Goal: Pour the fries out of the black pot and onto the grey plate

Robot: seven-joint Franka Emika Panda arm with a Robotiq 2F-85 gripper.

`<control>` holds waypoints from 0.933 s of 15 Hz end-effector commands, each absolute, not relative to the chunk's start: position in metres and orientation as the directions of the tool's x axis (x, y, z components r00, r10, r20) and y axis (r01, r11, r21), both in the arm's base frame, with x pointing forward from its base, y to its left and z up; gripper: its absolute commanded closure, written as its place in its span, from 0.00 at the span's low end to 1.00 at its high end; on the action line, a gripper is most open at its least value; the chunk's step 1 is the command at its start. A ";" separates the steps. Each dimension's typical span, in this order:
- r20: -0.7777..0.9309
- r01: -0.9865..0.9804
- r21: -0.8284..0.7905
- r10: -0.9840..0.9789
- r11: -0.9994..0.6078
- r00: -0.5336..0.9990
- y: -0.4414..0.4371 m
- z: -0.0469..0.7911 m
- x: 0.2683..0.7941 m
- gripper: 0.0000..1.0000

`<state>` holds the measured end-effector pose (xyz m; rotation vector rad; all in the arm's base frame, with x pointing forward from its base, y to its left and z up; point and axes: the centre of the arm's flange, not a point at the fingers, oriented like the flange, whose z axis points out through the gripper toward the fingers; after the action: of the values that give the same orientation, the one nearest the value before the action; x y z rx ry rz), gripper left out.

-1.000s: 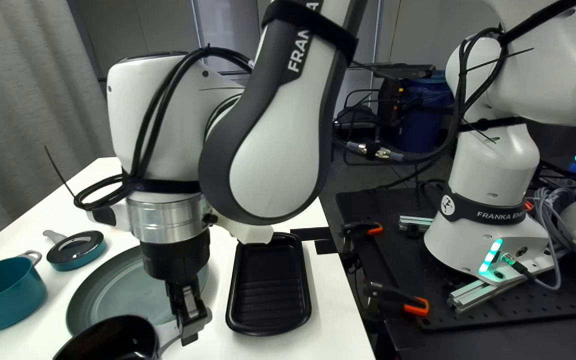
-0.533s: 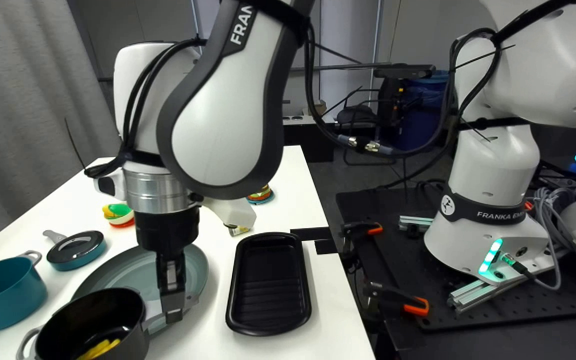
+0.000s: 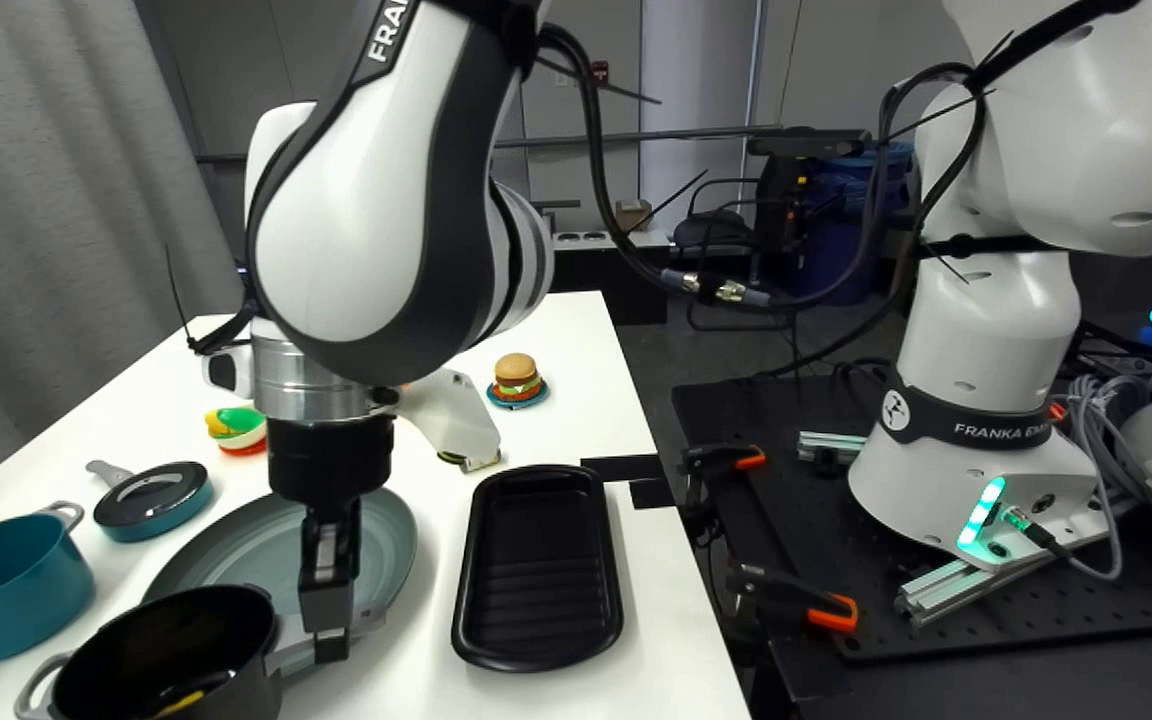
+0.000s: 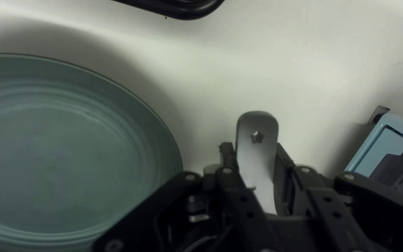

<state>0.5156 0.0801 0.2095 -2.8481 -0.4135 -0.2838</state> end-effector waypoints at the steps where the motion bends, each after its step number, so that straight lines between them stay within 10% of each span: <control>1: 0.274 0.309 -0.269 0.235 -0.912 0.932 0.076 0.227 0.524 0.93; 14: 0.462 0.288 -0.555 -0.001 -0.780 0.887 0.056 0.273 0.508 0.93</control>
<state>0.5244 0.0717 0.2669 -2.5463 -0.2388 -0.5581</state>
